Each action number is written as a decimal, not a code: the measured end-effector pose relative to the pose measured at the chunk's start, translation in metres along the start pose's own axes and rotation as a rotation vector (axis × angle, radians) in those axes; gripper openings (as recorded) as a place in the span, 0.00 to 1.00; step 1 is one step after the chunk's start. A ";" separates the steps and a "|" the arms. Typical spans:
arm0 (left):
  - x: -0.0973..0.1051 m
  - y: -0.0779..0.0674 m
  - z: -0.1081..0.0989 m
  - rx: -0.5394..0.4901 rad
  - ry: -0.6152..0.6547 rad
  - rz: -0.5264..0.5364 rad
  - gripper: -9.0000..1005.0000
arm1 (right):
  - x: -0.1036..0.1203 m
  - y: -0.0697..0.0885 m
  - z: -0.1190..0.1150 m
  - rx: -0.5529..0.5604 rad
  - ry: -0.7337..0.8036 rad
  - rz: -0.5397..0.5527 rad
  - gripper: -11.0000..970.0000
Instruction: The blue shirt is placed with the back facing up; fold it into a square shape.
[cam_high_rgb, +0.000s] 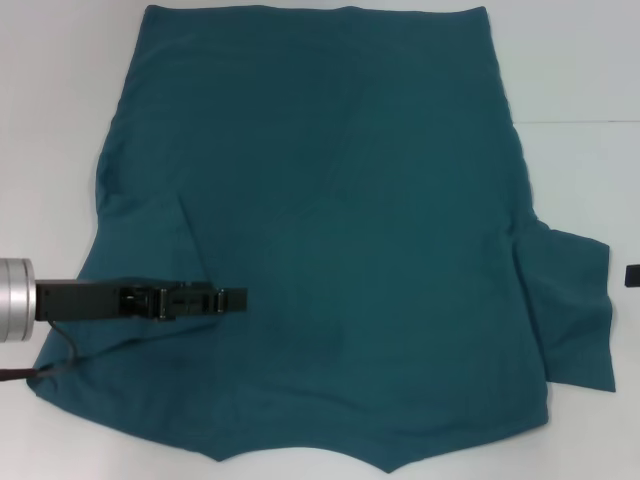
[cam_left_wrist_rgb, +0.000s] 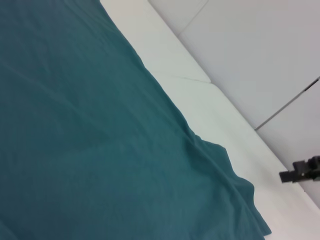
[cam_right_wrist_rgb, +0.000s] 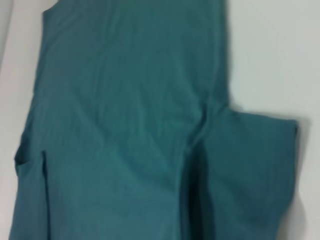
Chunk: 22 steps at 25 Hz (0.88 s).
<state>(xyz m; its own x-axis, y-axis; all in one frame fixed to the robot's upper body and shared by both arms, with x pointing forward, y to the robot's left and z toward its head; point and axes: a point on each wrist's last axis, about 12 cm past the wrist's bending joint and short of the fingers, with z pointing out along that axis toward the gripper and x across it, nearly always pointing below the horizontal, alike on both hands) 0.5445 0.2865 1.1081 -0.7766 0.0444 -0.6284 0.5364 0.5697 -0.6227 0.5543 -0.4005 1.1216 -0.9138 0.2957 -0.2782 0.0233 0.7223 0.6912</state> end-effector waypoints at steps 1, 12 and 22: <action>0.000 0.000 0.000 -0.001 -0.001 0.000 0.79 | 0.001 -0.001 0.002 0.004 -0.001 0.000 0.73; 0.001 0.002 0.001 -0.013 -0.008 -0.009 0.79 | 0.006 -0.004 0.020 0.031 0.008 -0.006 0.72; 0.002 0.004 0.002 -0.014 -0.008 -0.021 0.79 | 0.006 -0.005 0.024 0.042 -0.004 -0.049 0.72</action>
<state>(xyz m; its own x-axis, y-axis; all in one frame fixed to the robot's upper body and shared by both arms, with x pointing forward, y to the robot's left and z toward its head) 0.5458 0.2873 1.1028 -0.7851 0.0259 -0.6189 0.5153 0.5818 -0.6293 0.5586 -0.3868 1.1004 -0.9128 0.2613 -0.3139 -0.0046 0.7620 0.6476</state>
